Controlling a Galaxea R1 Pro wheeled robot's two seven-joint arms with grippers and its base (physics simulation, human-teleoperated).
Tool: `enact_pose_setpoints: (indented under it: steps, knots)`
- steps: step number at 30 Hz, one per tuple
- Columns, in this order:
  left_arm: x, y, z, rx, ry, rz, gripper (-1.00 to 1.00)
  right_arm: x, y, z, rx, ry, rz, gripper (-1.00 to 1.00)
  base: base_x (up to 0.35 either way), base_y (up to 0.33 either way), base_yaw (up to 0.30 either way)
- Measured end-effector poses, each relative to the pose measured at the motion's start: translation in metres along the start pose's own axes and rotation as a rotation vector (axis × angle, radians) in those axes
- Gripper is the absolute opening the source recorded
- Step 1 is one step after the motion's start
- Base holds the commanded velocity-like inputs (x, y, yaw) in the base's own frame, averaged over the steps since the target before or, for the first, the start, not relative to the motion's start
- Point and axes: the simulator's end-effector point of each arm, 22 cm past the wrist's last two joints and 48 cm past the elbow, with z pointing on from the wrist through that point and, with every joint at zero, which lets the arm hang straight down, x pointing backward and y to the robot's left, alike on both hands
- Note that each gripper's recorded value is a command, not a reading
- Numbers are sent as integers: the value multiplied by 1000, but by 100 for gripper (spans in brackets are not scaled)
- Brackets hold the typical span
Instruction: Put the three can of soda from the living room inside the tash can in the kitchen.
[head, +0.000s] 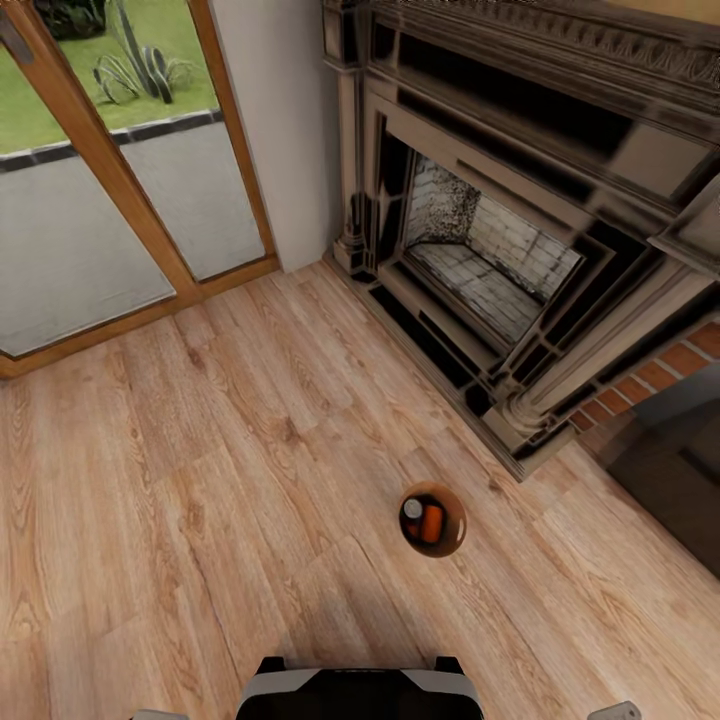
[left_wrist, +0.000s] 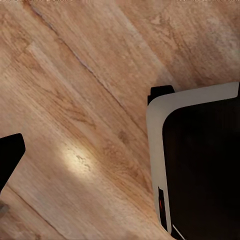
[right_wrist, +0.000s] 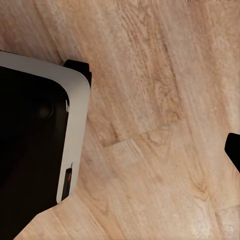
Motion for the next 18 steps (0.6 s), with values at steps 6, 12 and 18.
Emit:
enact_pose_setpoints:
  steps: [6, 12, 18]
  knots:
    - [-4, 1, 0, -1, -8, 0, 100, -7, -1, -1, 1, -25, -5, 100, 0, 0, 0]
    - [-8, 1, -1, -2, -17, -1, 100, -16, -1, -2, 3, -55, -11, 100, 0, 0, 0]
    - [-12, 2, -1, -4, -26, -1, 100, -20, -2, -3, 4, -66, -12, 100, 0, 0, 0]
